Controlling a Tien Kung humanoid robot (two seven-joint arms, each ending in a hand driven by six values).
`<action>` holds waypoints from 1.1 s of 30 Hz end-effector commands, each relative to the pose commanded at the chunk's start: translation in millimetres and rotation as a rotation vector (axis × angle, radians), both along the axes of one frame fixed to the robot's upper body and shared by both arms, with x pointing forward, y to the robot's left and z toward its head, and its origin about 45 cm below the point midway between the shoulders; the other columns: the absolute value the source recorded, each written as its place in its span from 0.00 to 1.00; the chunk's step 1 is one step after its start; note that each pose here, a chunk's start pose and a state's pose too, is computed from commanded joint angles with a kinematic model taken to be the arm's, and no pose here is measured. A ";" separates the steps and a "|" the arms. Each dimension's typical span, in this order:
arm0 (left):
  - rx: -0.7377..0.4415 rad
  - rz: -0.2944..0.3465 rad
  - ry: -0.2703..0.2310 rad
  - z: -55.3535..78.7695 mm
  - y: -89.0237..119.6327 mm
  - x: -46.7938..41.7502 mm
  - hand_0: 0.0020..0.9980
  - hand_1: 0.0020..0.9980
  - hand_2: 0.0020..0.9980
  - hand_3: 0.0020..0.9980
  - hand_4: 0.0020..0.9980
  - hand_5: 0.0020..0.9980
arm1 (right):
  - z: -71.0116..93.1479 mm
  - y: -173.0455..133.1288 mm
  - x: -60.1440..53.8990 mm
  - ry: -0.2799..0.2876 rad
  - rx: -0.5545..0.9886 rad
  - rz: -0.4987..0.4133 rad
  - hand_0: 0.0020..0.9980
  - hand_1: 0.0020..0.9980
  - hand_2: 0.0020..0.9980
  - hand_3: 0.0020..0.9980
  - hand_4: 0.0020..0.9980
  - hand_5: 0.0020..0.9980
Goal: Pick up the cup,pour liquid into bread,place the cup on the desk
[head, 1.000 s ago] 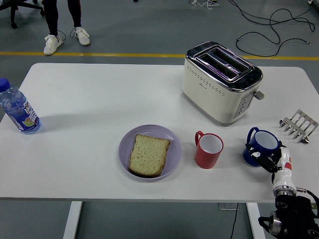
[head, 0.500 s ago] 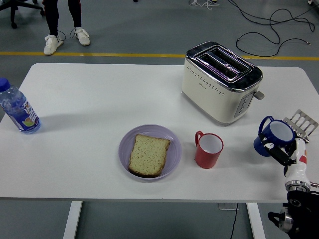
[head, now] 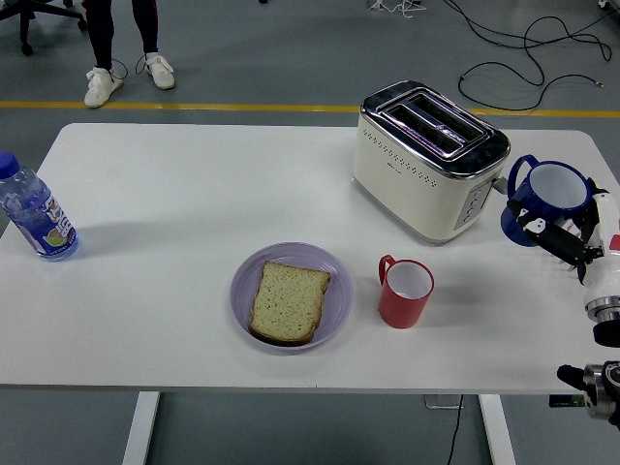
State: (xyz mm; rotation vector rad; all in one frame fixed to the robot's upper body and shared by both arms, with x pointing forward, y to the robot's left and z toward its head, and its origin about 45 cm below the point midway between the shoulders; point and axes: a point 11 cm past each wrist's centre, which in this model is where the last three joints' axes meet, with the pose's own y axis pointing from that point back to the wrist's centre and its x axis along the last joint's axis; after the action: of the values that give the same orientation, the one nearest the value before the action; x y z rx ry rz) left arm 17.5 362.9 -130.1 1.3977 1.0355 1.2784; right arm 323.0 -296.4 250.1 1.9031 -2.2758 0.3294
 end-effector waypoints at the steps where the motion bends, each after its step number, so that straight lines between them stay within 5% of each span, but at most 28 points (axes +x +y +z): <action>1: 0.000 0.001 -0.001 0.1 0.1 0.5 0.67 0.71 0.73 0.65 0.40 0.92 | 8.5 8.0 0.0 0.000 -0.025 0.036 0.34 0.37 0.52 0.52 0.74 0.05; 6: 0.001 0.002 -0.005 0.3 0.4 2.7 0.67 0.71 0.73 0.64 0.40 0.93 | 6.6 19.5 2.8 0.118 -0.124 0.070 0.34 0.36 0.52 0.53 0.73 0.03; 12: 0.002 0.002 -0.009 0.5 0.6 5.2 0.67 0.71 0.73 0.65 0.40 0.93 | 13.7 46.2 11.8 0.142 -0.269 0.149 0.33 0.34 0.51 0.53 0.70 0.01; 33: 0.003 0.008 -0.013 0.6 0.1 7.5 0.67 0.71 0.73 0.65 0.40 0.94 | 42.4 168.9 16.3 -0.003 -0.582 0.469 0.33 0.34 0.51 0.53 0.68 0.00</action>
State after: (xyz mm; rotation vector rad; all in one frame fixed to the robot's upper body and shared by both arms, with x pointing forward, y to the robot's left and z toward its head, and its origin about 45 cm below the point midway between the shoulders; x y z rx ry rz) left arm 25.0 363.0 -129.5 1.3874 1.0311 1.2939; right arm 339.3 -127.5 292.5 2.0484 -1.4621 0.9297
